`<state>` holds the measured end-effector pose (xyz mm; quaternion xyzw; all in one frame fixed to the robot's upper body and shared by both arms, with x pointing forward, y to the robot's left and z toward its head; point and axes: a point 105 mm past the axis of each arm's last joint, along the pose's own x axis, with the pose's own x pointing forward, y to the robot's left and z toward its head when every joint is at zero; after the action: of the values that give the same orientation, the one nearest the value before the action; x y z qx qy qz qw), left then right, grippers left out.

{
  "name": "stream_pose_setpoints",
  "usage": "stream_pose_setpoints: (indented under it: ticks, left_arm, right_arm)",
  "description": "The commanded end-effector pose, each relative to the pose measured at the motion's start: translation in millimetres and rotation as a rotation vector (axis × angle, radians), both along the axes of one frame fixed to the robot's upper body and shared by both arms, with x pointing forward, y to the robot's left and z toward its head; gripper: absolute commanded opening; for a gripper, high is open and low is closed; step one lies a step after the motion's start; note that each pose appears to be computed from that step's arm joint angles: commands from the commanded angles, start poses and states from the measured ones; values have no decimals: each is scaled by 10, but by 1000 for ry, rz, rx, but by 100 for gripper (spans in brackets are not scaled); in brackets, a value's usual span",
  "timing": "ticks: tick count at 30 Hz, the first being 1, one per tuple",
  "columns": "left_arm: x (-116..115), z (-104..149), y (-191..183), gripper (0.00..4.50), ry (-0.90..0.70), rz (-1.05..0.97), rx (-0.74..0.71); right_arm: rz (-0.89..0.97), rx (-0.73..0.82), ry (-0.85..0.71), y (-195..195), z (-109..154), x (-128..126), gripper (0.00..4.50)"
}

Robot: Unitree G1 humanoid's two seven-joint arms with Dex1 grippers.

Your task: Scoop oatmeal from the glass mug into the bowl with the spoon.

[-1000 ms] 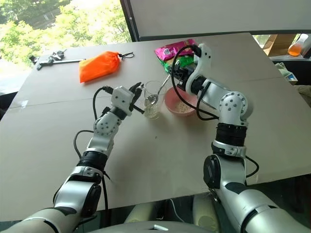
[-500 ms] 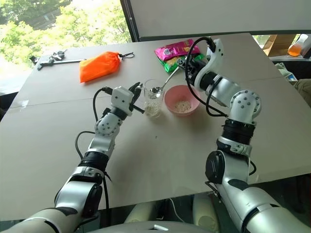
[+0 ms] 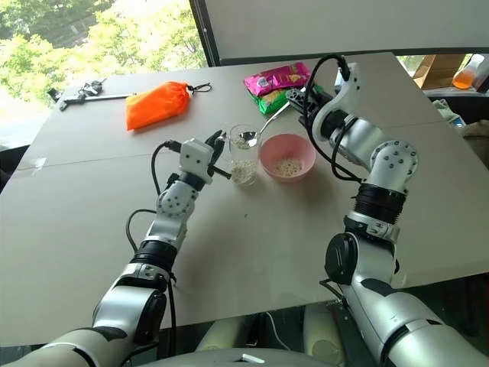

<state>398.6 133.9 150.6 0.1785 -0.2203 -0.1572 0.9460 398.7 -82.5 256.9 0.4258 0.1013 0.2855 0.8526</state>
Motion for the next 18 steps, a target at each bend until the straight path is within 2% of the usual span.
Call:
stream_pose_setpoints:
  ticks: [1,18]
  left_arm:
    - [2,122,-14,2,-56,4,-8]
    - [47,137,1,2,-68,24,-16]
  right_arm:
    - [-30,33,-52,-58,201,-2,0]
    - [-62,110,-64,-207,353,-6,0]
